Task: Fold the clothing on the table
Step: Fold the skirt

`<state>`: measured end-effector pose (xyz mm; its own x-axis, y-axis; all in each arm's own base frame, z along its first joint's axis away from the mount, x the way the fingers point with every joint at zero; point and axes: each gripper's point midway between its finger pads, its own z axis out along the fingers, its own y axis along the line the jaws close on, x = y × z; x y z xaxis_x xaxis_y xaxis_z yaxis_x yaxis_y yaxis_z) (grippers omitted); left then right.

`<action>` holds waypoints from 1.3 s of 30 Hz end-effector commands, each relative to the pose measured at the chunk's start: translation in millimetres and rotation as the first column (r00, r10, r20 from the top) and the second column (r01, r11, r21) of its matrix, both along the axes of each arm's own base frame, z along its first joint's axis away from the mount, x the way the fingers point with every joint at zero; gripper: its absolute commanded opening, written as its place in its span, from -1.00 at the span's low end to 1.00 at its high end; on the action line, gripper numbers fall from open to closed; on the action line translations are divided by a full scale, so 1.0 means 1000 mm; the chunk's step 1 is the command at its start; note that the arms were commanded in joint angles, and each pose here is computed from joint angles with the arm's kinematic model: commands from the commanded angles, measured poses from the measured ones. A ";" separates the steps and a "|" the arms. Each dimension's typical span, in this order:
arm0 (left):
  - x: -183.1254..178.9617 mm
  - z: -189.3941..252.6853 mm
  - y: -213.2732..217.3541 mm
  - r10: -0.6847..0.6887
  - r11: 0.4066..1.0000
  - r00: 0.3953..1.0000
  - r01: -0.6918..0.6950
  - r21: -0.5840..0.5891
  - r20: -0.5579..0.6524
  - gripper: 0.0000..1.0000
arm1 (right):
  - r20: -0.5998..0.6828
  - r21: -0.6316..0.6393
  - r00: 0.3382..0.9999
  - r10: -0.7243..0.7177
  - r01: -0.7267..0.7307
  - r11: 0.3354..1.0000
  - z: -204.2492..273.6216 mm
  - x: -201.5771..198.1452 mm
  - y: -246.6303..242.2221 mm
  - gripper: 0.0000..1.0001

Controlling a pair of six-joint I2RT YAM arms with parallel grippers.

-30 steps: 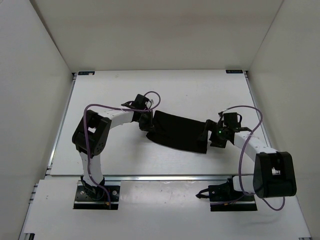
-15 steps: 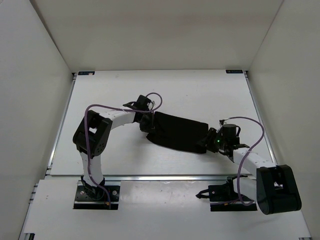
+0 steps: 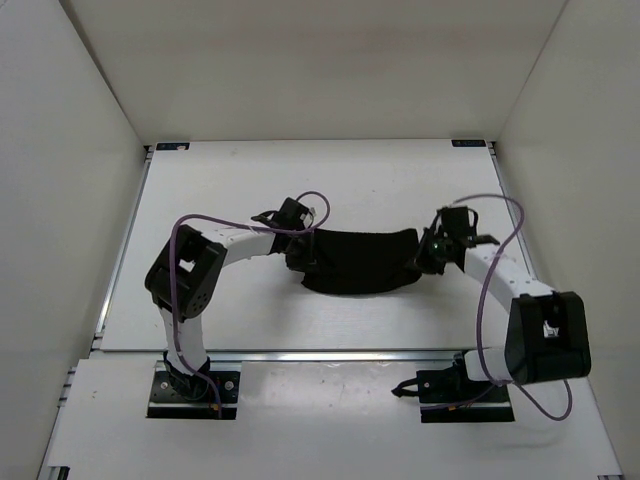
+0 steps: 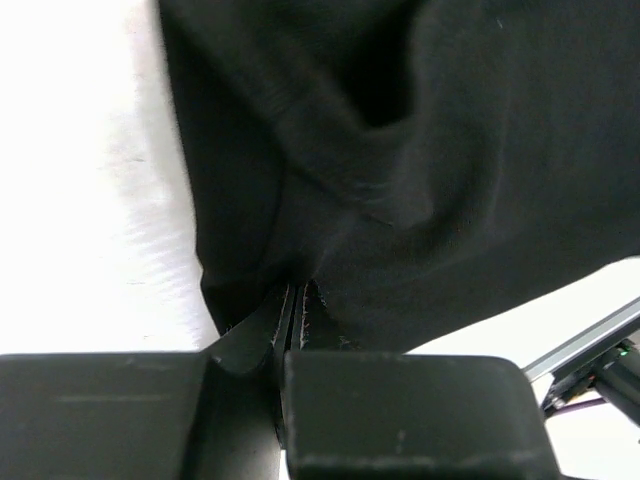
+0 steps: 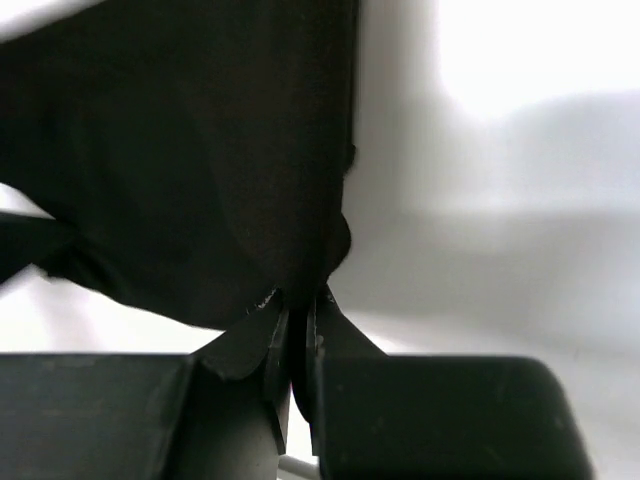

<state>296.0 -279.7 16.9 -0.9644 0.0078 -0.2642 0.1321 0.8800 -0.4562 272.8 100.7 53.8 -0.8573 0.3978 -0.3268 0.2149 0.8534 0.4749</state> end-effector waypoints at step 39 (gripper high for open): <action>0.010 -0.001 -0.041 0.099 0.976 0.994 -0.106 -0.190 -0.043 -1.00 | -0.226 -0.594 0.869 0.440 -0.481 0.645 0.071 0.017 0.045 -1.00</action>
